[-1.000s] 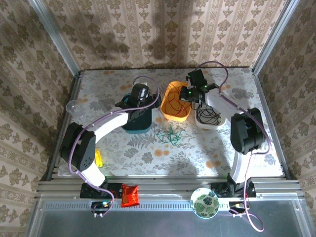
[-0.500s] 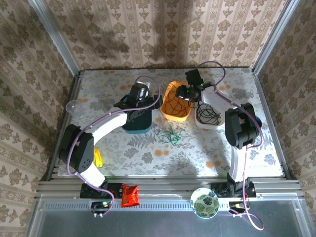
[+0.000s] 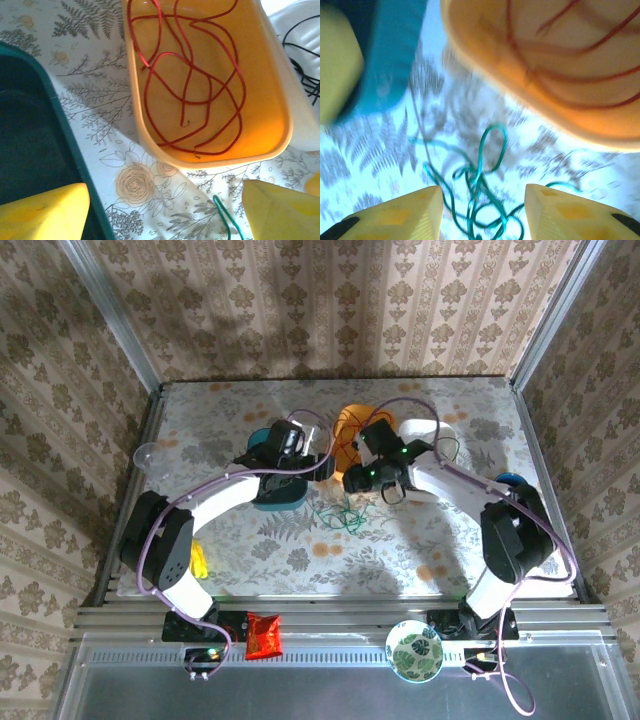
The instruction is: Untangle the cables
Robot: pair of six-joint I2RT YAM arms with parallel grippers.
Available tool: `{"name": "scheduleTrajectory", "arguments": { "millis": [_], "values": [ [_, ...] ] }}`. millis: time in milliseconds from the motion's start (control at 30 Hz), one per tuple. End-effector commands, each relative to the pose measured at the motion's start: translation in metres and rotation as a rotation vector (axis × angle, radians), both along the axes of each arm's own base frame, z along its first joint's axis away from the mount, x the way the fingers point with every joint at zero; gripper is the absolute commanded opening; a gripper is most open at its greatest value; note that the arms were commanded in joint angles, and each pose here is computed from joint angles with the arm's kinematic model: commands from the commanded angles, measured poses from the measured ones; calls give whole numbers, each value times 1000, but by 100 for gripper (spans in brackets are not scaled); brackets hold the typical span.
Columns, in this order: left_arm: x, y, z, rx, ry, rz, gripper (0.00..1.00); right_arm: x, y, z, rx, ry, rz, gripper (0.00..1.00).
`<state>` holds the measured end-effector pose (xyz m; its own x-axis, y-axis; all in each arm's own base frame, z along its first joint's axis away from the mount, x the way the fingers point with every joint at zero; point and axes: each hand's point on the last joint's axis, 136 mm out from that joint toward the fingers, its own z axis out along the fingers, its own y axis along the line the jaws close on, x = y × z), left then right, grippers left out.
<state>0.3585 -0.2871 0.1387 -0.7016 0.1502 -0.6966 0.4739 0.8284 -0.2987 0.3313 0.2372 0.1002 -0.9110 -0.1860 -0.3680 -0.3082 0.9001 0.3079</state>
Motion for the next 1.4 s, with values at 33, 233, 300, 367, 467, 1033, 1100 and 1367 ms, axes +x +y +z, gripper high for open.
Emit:
{"name": "scheduleTrajectory", "arguments": {
  "millis": [33, 233, 300, 367, 467, 1033, 1100, 1367],
  "values": [
    [5, 15, -1, 51, -3, 66, 80, -26, 6, -30, -53, 122, 150, 47],
    [4, 25, 3, 67, -22, 98, 81, -10, 16, -52, -87, 148, 170, 44],
    [2, 26, 3, 72, -27, 93, 81, -2, 20, -60, -93, 148, 164, 42],
    [-1, 26, 2, 75, -26, 83, 81, 5, 25, -63, -87, 145, 158, 39],
    [-4, 25, 2, 68, -23, 67, 81, 11, 28, -64, -77, 134, 148, 21],
    [-76, -45, 30, -152, -51, -520, 81, -23, 14, 40, 441, 30, 164, 0],
    [-83, -51, 31, -164, -56, -571, 81, -20, 12, 49, 479, 20, 140, 0],
    [-100, -62, 21, -171, -23, -675, 80, -3, -2, 81, 622, -28, 53, 0]
  ]
}}
